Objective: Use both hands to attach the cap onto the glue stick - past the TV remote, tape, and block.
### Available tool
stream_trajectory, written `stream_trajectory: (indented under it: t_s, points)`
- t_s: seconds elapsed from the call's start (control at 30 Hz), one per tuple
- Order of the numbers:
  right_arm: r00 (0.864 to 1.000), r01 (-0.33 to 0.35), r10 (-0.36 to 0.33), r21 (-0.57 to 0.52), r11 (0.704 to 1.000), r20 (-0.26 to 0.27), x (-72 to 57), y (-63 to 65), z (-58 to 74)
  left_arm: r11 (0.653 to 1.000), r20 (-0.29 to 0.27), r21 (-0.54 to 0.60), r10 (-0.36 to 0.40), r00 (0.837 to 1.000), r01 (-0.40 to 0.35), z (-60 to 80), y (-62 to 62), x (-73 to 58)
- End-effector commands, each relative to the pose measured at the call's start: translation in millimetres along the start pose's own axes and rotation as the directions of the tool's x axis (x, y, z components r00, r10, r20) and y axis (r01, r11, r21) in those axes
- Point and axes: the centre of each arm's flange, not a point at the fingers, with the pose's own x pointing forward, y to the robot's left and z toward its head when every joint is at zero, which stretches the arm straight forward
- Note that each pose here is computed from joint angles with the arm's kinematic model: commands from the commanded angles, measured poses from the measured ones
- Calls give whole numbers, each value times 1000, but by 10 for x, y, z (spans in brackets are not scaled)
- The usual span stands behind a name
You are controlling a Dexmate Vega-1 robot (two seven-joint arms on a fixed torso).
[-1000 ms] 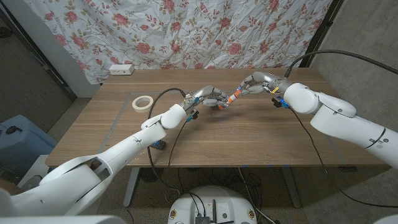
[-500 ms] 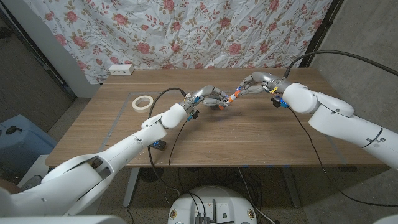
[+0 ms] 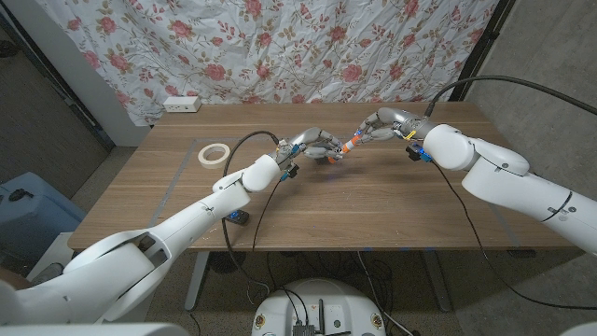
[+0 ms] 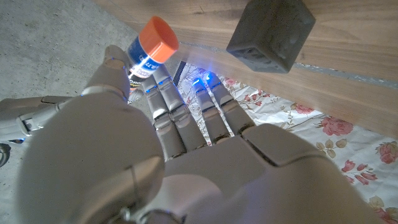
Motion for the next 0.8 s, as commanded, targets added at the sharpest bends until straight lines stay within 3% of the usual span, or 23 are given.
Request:
stream_trajectory:
  t_s: [0.03, 0.8]
  points:
    - [1000, 8, -8, 1, 1000, -4, -7, 8, 10, 1000, 3, -1, 5, 1000, -5, 8, -8, 12]
    - [1000, 24, -23, 14, 1000, -20, -13, 6, 5, 1000, 0, -3, 2, 1000, -2, -6, -13, 3]
